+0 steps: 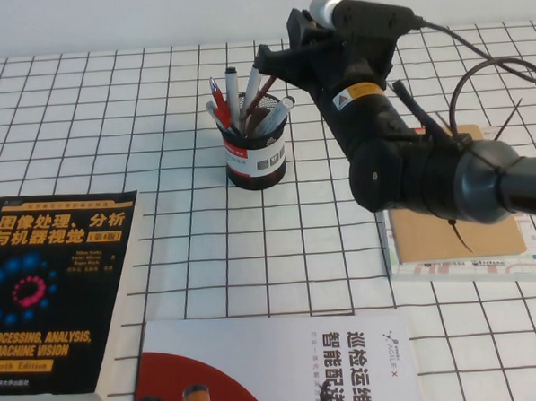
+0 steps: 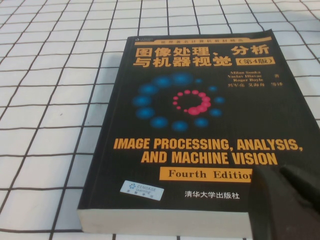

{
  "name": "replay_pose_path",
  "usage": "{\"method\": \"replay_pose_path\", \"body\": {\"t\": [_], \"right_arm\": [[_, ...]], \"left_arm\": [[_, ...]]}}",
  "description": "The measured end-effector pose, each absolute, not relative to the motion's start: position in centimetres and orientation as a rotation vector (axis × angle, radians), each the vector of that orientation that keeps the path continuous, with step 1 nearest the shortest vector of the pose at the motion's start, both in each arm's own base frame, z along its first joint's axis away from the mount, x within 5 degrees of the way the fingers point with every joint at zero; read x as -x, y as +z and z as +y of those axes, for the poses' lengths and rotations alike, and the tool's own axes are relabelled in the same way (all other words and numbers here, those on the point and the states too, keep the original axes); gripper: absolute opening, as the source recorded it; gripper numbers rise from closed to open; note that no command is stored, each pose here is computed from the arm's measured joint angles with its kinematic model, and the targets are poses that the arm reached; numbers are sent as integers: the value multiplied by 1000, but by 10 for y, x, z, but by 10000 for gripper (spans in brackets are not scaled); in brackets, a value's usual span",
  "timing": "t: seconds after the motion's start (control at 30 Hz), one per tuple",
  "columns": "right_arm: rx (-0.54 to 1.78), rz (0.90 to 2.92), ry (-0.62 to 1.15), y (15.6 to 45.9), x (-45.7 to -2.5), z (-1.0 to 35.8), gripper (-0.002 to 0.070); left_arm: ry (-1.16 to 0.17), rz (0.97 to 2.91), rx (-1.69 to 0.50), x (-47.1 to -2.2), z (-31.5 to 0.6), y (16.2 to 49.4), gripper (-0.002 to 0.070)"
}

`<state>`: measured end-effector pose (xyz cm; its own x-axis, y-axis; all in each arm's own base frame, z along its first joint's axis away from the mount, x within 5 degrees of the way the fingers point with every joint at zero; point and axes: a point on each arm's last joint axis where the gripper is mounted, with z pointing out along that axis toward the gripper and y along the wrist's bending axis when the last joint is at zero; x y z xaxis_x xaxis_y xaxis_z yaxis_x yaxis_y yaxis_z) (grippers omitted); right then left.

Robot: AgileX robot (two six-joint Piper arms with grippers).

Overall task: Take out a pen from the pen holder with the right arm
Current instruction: 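Take a marker out of the pen holder and lay it on the table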

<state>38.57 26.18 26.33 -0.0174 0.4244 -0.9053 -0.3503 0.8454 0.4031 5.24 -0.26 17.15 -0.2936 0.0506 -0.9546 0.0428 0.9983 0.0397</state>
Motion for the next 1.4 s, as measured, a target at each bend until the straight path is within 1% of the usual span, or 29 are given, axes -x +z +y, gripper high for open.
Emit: {"method": "replay_pose_path", "body": {"t": [0.17, 0.3, 0.57, 0.7, 0.8, 0.93, 1.07, 1.23, 1.4], "right_arm": [[9, 1475, 594, 292, -376, 258, 5], [50, 1506, 614, 314, -365, 255, 5], [201, 1523, 654, 373, -330, 241, 5], [322, 1629, 668, 392, -306, 233, 5], [412, 1749, 674, 395, -289, 228, 5], [519, 1914, 678, 392, -271, 222, 5], [560, 2084, 686, 390, -265, 216, 5], [559, 2279, 674, 384, -277, 212, 5], [561, 2443, 636, 365, -301, 217, 5]], "left_arm": [[8, 1869, -68, -52, -3, 172, -3], [8, 1869, -68, -52, -3, 172, -3], [8, 1869, -68, -52, -3, 172, -3], [8, 1869, -68, -52, -3, 172, -3], [8, 1869, -68, -52, -3, 172, -3], [8, 1869, -68, -52, -3, 172, -3], [8, 1869, -68, -52, -3, 172, -3], [8, 1869, -68, -52, -3, 172, -3], [8, 1869, -68, -52, -3, 172, -3]]}}
